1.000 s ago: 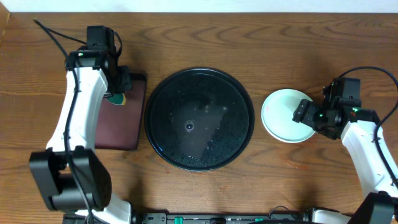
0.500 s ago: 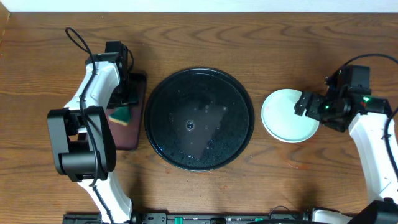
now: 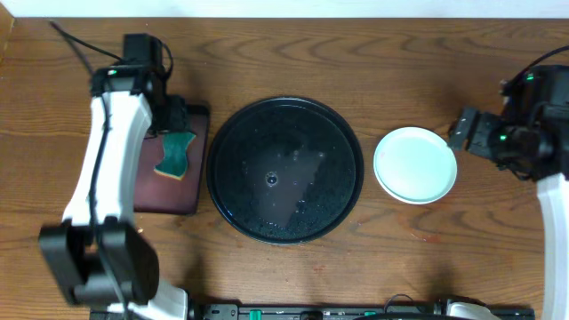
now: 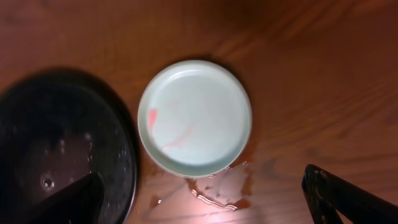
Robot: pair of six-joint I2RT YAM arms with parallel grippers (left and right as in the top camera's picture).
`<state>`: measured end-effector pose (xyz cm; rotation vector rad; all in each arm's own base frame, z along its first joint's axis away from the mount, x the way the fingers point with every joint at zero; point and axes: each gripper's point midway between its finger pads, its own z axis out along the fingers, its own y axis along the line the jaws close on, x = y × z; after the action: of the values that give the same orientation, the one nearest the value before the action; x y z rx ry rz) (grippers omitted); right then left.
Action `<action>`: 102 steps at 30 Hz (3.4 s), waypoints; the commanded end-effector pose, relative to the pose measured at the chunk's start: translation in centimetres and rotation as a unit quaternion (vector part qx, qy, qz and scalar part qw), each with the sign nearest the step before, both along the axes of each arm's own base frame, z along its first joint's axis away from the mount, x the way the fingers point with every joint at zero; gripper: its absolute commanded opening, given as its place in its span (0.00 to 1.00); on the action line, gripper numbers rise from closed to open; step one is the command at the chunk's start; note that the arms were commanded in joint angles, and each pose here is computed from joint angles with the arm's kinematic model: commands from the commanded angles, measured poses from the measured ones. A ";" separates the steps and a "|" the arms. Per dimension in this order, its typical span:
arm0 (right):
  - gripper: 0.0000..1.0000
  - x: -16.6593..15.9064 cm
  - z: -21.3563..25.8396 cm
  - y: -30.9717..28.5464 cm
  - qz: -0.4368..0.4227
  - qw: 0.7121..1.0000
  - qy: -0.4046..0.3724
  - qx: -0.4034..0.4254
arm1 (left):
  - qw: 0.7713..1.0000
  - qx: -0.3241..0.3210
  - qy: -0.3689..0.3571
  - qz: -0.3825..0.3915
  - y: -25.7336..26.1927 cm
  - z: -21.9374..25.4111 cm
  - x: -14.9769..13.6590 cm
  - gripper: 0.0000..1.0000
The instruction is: Clean dirty plates on tray and stack at the side
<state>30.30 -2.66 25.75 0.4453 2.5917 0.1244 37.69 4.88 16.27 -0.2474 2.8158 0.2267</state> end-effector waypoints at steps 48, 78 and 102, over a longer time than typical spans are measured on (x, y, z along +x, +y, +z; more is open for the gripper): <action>0.99 -6.8 -2.1 0.0 0.008 0.896 -0.433 -0.104 | 0.999 0.005 -0.051 0.003 0.2 3.8 -0.5 0.73; 0.99 -5.7 -10.0 0.8 0.023 0.878 -0.467 -0.098 | 0.999 0.005 -0.051 0.003 0.2 3.8 -0.5 0.74; 0.99 -5.7 -10.0 0.8 0.023 0.878 -0.467 -0.098 | 0.999 0.005 -0.051 0.003 0.2 3.8 -0.5 0.74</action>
<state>24.54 -2.18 15.78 0.1879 1.6368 0.0552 37.17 4.85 20.04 -0.2501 2.7124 0.2155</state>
